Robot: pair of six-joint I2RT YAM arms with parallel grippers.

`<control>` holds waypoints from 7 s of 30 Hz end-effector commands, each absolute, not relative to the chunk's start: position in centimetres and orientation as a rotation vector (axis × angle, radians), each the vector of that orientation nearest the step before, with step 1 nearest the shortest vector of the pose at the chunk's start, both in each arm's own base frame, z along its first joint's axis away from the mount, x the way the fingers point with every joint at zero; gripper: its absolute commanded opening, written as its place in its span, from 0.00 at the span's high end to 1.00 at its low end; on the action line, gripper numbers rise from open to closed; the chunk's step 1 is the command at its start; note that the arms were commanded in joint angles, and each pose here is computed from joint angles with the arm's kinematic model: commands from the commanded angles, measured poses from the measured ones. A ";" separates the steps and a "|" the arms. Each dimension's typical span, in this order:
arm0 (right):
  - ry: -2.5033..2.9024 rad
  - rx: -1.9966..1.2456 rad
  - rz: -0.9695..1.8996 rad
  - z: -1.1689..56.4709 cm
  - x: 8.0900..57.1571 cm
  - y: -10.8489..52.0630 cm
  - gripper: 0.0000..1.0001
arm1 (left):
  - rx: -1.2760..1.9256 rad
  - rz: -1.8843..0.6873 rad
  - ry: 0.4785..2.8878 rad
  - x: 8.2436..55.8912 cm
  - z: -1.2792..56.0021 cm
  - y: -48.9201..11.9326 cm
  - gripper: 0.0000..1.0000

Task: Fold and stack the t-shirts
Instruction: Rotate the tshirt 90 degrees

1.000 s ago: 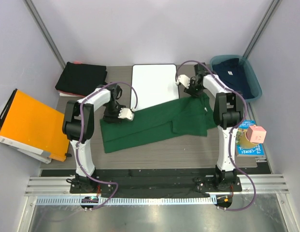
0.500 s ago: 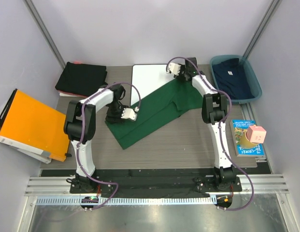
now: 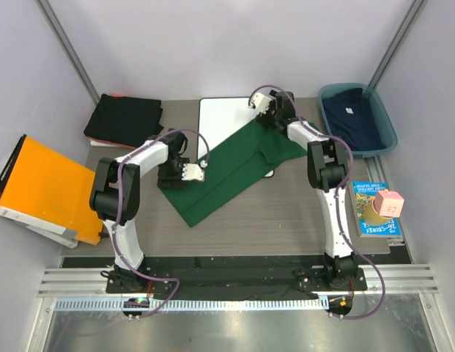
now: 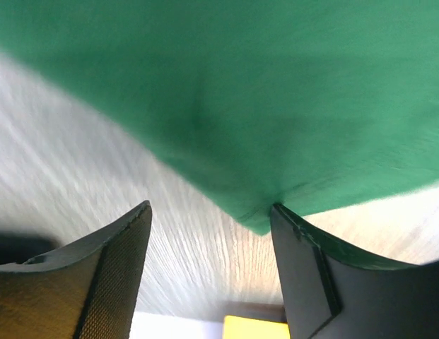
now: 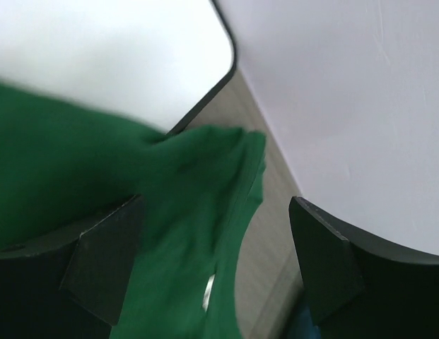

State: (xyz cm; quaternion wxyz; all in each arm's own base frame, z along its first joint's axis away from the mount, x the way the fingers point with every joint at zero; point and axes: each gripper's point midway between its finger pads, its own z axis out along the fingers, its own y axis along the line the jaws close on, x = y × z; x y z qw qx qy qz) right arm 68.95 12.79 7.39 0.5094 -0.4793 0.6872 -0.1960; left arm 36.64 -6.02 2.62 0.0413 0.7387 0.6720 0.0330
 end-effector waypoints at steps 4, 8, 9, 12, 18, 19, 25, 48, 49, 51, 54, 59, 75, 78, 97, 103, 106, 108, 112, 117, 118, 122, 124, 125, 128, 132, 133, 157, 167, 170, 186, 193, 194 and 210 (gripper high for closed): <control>1.577 -1.371 -0.108 18.4 56.7 18.7 0.12 | 1.457 0.460 2.383 42.1 5.9 1.3 0.30; 1.541 -1.760 0.033 15.5 45.7 20.8 0.12 | 1.250 0.371 2.375 41.2 7.4 2.1 0.22; 1.515 -1.834 0.058 14.9 43.8 21.3 0.12 | 1.258 0.353 2.363 40.8 7.3 2.1 0.21; 1.445 -2.057 0.204 12.3 37.0 24.7 0.12 | 1.282 0.286 2.293 39.2 7.6 0.9 0.17; 1.305 -2.234 0.416 8.3 30.5 33.5 0.15 | 1.166 0.280 2.261 38.3 9.4 0.6 0.16; 1.288 -2.247 0.436 8.0 30.0 34.6 0.15 | 1.151 0.282 2.262 38.2 9.6 0.6 0.16; 1.129 -2.330 0.523 6.4 27.6 41.1 0.16 | 1.130 0.300 2.235 37.9 11.2 0.8 0.16; 1.456 -2.418 0.713 3.4 19.4 34.6 0.99 | 1.229 0.224 2.166 38.2 11.5 0.1 0.16; 1.430 -2.393 0.709 5.2 19.0 34.1 0.99 | 1.252 0.192 2.152 38.2 11.4 -0.4 0.16; 1.487 -2.425 0.748 4.9 16.7 31.4 0.99 | 1.285 0.161 2.136 38.2 11.3 -1.0 0.16; 1.583 -2.381 0.824 5.7 13.7 28.8 0.99 | 1.390 0.073 2.090 37.5 11.2 -2.5 0.16; 1.636 -2.402 0.973 6.1 8.2 24.0 0.99 | 1.597 -0.115 1.980 34.9 11.2 -5.8 0.17; 1.815 -1.895 0.637 12.2 20.9 26.4 0.50 | 1.742 -0.246 1.924 33.3 10.3 -9.9 0.16; 1.912 -1.516 0.382 13.7 31.6 26.4 0.69 | 1.740 -0.241 1.915 34.0 10.8 -10.0 0.16; 1.923 -1.020 -0.212 10.5 59.2 20.8 0.99 | 1.795 -0.173 1.860 35.7 11.5 -9.8 0.16; 1.892 -0.893 -0.311 11.0 64.1 18.6 0.99 | 1.805 -0.107 1.932 36.1 11.7 -8.5 0.16; 1.858 -0.806 -0.329 12.4 64.8 17.5 0.99 | 1.876 -0.091 1.908 35.9 11.4 -8.0 0.16; 1.864 -0.766 -0.337 12.7 64.8 16.9 0.99 | 1.897 -0.087 1.888 36.3 11.5 -8.1 0.16; 1.869 -0.774 -0.374 12.8 64.4 16.1 0.99 | 1.903 -0.104 1.881 37.7 11.4 -8.4 0.16; 1.907 -0.848 -0.377 10.0 64.2 16.0 0.99 | 1.859 -0.109 1.879 39.3 11.8 -8.9 0.16; 1.918 -0.861 -0.369 9.4 64.1 16.1 0.99 | 1.855 -0.110 1.874 39.4 11.8 -9.1 0.16; 1.937 -0.887 -0.324 8.2 64.0 16.9 0.99 | 1.852 -0.125 1.880 39.2 11.5 -9.1 0.16; 1.943 -0.902 -0.325 7.2 64.1 17.2 0.99 | 1.853 -0.132 1.885 39.1 11.3 -9.1 0.16; 1.939 -0.904 -0.323 7.1 64.3 17.3 0.99 | 1.852 -0.133 1.887 39.1 11.2 -9.1 0.16; 1.937 -0.919 -0.304 6.1 64.8 18.0 0.99 | 1.850 -0.134 1.889 39.2 11.0 -9.2 0.16; 1.928 -0.932 -0.283 4.7 66.0 19.0 0.99 | 1.847 -0.132 1.895 39.5 10.8 -9.1 0.16; 1.938 -0.934 -0.281 3.5 66.2 19.1 0.99 | 1.846 -0.129 1.898 39.5 10.7 -9.1 0.16; 1.432 -1.052 -0.315 6.3 67.6 33.9 0.92 | 1.793 -0.014 1.946 40.3 9.0 -9.2 0.16; 1.361 -0.653 -0.540 19.7 69.4 25.3 0.21 | 1.289 0.124 1.893 45.9 13.1 -11.1 0.00; 1.403 -0.617 -0.564 21.0 69.2 22.2 0.18 | 1.166 0.052 1.893 46.6 14.6 -12.2 0.00; 1.403 -1.944 -0.180 14.4 33.0 13.9 0.11 | 1.890 -0.226 0.880 29.4 14.5 -23.0 0.00; 1.156 -2.225 0.040 9.8 19.8 11.8 0.11 | 2.075 -0.210 0.495 21.7 9.2 -22.2 0.00; 1.129 -2.260 0.058 9.2 18.6 11.5 0.11 | 2.096 -0.231 0.473 20.4 8.2 -21.9 0.00; 0.942 -2.254 0.198 6.4 9.3 10.6 0.09 | 2.174 -0.434 0.307 12.7 5.8 -23.8 0.00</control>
